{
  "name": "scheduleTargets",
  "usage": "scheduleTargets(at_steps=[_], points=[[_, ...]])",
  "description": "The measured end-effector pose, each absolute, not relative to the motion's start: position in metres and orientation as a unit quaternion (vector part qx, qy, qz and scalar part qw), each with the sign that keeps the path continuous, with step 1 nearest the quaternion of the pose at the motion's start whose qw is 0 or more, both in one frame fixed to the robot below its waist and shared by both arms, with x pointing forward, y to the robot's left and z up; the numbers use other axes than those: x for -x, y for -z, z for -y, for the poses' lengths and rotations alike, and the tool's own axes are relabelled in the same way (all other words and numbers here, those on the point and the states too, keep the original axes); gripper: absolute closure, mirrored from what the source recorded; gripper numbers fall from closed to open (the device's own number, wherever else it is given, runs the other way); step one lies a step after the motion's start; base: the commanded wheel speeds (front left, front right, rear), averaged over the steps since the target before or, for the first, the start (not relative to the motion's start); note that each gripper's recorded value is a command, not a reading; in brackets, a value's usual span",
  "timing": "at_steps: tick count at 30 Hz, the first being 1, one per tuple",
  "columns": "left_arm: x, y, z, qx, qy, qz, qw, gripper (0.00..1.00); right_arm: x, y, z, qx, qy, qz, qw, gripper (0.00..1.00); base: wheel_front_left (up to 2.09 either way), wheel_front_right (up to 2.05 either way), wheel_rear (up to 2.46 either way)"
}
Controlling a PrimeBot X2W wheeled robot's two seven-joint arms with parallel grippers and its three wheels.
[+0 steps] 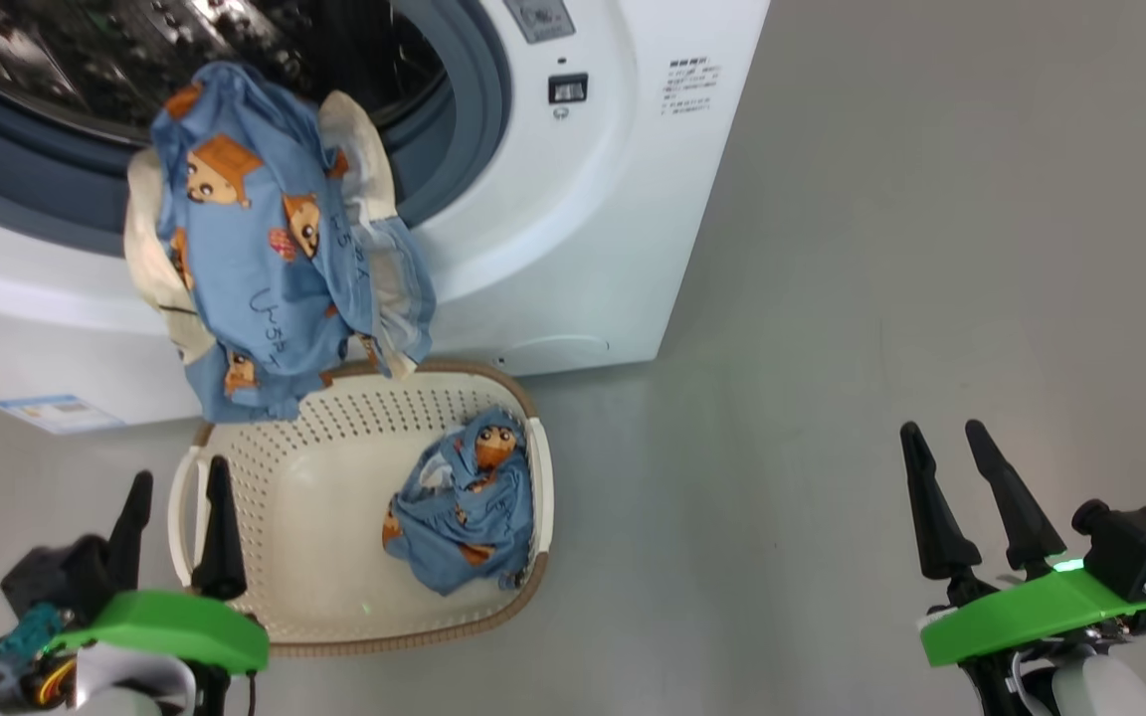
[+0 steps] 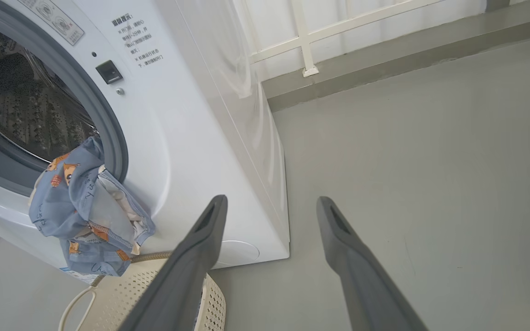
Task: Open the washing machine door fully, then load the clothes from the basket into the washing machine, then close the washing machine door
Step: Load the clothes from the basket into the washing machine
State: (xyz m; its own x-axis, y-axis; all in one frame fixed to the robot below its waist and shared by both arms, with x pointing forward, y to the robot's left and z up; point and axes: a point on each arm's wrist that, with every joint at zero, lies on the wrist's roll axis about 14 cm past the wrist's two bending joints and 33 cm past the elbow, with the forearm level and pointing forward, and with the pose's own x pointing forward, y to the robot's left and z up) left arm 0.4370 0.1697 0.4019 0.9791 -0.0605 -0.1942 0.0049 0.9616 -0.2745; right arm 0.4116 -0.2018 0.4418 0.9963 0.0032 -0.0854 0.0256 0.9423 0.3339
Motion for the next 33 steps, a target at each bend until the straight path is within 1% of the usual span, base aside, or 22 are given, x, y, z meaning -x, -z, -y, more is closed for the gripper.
scheduleTargets(at_steps=[8,19,24,33], points=[[-0.462,-0.381,-0.158,0.143,0.034,-0.127,0.981,0.00,-0.428,-0.430,0.195,-0.173,0.000,-0.052,0.984,0.00,0.00,0.00,0.00],[-0.519,-0.345,-0.147,0.155,0.047,-0.163,0.973,0.00,-0.459,-0.409,0.187,-0.166,-0.011,-0.064,0.984,0.00,0.00,0.00,0.00],[-0.534,-0.328,-0.146,0.172,0.037,-0.178,0.968,0.00,-0.463,-0.397,0.188,-0.167,-0.005,-0.074,0.983,0.00,0.00,0.00,0.00],[-0.549,-0.308,-0.153,0.172,0.026,-0.198,0.965,0.00,-0.465,-0.388,0.193,-0.160,0.002,-0.080,0.984,0.00,0.00,0.00,0.00]])
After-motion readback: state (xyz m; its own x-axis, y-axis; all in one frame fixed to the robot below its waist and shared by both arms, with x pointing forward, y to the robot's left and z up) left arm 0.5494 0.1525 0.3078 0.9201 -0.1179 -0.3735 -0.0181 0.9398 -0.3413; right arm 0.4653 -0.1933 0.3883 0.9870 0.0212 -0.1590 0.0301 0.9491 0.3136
